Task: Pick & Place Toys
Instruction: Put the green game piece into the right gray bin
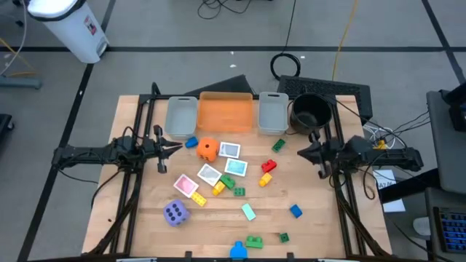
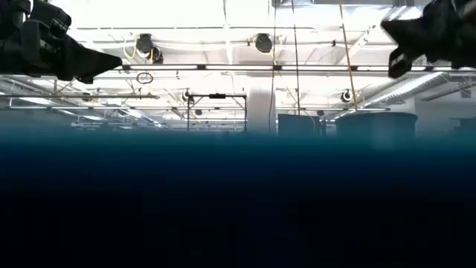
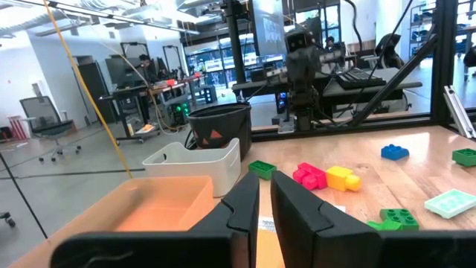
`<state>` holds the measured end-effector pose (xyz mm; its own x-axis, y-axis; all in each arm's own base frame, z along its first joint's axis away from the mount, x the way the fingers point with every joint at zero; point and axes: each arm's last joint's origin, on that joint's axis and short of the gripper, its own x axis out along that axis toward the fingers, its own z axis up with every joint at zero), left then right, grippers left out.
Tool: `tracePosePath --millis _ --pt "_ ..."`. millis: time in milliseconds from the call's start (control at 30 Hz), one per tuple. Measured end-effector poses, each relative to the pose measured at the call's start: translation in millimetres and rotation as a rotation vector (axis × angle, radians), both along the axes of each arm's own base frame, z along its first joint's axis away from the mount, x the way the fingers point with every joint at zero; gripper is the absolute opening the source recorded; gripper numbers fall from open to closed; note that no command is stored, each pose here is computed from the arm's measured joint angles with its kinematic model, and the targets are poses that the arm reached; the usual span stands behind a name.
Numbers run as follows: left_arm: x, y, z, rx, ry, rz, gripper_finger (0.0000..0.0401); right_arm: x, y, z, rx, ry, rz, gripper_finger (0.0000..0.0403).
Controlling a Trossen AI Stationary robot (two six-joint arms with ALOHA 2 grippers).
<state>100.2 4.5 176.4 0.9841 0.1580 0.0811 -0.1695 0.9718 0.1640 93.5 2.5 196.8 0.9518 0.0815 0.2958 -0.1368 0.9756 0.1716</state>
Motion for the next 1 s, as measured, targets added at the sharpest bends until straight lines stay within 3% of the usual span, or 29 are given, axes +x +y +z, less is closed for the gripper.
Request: tracePosePath --millis 133,267,533,700,833,1000 --pt "0.0 0.0 0.0 0.000 0.000 0.000 0.0047 2.9 0.0 3.6 0.061 0.017 0.018 0.0000" --pt "0.0 0.0 -0.1 0.000 0.001 0.000 0.0047 7.9 -0.1 30.4 0.062 0.013 0.015 0.0000" --pt "0.0 0.0 0.0 0.000 0.000 -0.001 0.0047 53.6 0.1 67.9 -0.020 0.165 -0.005 0.0000" --pt "0.0 0.0 -0.1 0.000 0.001 -0.001 0.0047 86.9 0.0 68.0 -0.066 0.265 -0.015 0.0000" --pt "0.0 0.0 -0.1 0.002 0.001 0.000 0.0047 103.0 -0.1 68.9 0.004 0.204 -0.009 0.0000" --pt "-0.6 2.8 0.3 0.133 0.026 0.102 0.0047 116.6 -2.4 62.5 0.074 0.189 -0.075 0.0000"
